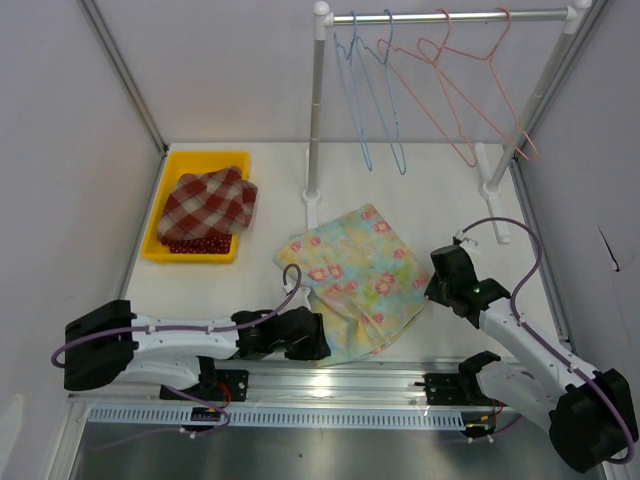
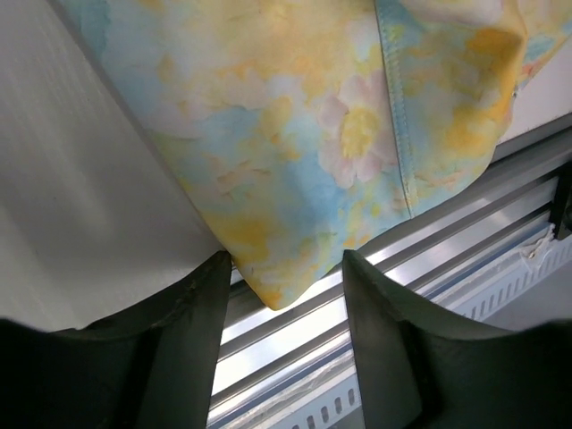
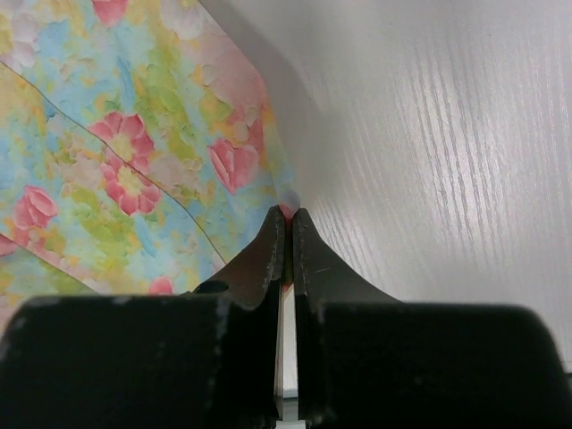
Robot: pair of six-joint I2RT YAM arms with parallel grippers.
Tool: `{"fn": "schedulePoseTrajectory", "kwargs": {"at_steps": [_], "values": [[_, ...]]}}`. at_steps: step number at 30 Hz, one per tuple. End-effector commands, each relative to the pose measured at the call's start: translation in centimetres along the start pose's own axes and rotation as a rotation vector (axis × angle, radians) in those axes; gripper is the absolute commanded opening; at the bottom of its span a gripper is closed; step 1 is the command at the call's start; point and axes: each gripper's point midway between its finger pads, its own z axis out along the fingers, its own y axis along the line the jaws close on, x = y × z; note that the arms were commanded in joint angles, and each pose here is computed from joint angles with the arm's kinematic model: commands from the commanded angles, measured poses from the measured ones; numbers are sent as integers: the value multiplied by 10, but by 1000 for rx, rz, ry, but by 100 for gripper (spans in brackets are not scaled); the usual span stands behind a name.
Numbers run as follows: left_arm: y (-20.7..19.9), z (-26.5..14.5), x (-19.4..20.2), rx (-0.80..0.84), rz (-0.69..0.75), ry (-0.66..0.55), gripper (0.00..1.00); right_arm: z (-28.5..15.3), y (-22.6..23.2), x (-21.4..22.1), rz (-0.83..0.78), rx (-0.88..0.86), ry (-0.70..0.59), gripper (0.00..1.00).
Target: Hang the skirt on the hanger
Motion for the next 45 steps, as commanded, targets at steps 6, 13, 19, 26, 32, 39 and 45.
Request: {"fn": "schedulePoseTrajectory", "kwargs": {"at_steps": [6, 13, 19, 26, 32, 39, 45], "values": [[14, 16, 4, -83, -44, -12, 29, -10, 2, -9, 27, -22, -24, 0], [4, -11, -27, -84, -38, -105, 0, -34, 3, -28, 59, -53, -64, 0], [-27, -90, -96, 1, -59, -313, 0, -93, 21, -78, 147, -179, -196, 0], [-50, -142, -159, 24, -12, -454, 0, -161, 43, -136, 194, -309, -337, 0], [-73, -184, -261, 74, -7, -609, 0, -176, 77, -199, 138, -341, -431, 0], [-100, -196, -367, 111, 54, -655, 0, -145, 114, -267, 129, -433, -419, 0], [-123, -201, -424, 172, 83, -673, 0, -139, 129, -320, 146, -510, -432, 0]]}}
